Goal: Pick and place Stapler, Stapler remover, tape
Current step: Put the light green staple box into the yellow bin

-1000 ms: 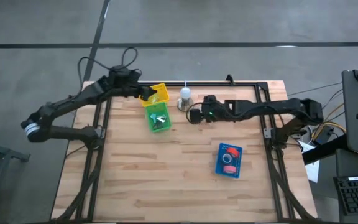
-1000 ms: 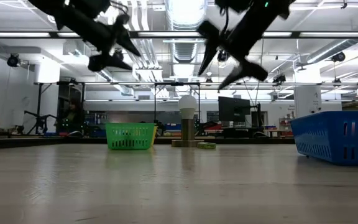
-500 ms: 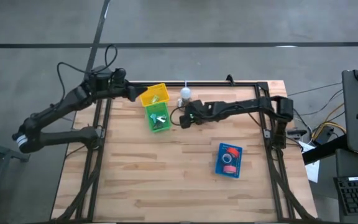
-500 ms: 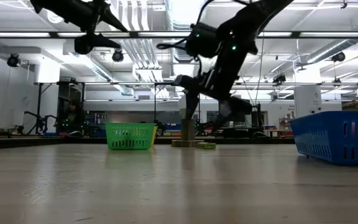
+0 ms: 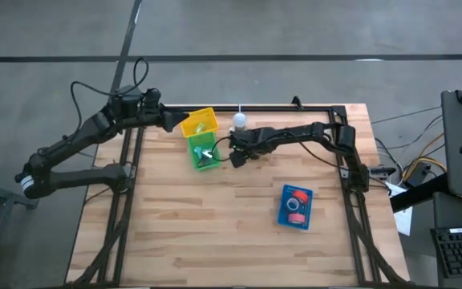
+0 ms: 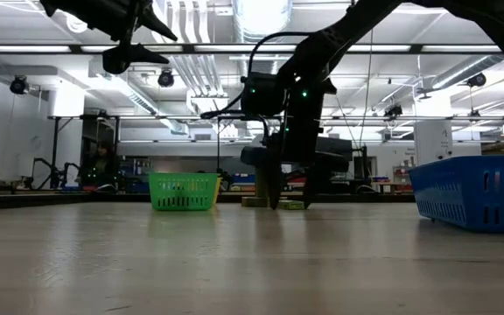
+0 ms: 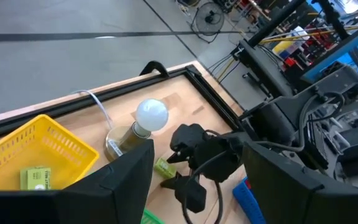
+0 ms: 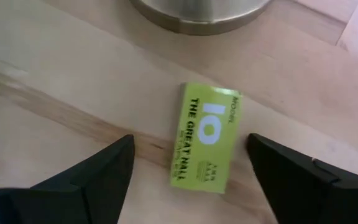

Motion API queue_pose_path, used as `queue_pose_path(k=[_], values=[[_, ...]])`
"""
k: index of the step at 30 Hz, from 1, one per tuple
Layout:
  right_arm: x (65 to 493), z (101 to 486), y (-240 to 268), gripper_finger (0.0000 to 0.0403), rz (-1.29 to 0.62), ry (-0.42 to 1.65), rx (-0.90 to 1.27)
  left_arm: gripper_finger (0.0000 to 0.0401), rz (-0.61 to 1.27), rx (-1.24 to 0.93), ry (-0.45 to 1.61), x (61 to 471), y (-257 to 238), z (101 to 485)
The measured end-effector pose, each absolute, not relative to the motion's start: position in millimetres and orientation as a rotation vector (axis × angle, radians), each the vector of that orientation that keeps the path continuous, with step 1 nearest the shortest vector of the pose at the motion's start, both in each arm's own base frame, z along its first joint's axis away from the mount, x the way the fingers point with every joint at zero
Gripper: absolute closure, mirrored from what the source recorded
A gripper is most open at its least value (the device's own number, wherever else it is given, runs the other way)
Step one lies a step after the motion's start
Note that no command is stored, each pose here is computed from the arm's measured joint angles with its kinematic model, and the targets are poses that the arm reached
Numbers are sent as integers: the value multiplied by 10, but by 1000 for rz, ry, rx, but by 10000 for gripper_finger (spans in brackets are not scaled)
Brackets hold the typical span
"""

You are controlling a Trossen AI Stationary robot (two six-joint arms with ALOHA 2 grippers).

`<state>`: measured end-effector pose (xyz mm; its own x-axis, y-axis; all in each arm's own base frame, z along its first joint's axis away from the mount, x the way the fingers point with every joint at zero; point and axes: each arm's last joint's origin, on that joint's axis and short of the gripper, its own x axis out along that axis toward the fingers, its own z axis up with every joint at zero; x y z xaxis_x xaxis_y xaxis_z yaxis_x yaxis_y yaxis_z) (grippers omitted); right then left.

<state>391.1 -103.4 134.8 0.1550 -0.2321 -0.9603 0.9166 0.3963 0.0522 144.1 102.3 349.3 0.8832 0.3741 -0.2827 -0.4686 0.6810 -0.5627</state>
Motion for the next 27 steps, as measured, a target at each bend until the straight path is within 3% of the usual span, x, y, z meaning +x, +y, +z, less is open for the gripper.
queue_pose_path(k=[4,16,22,27], values=[[3942,1326,-1007,132,-914,1141,754,151,475,-667,163,1440,1020,3482],[4009,1437,-956,302,-764,1164,731,153,474,-678,175,1448,1024,3466],[4024,1727,-655,306,-596,1147,635,153,414,-739,177,1455,1006,3468],[3984,2242,-345,274,-455,998,593,153,351,-701,200,1469,998,3464]])
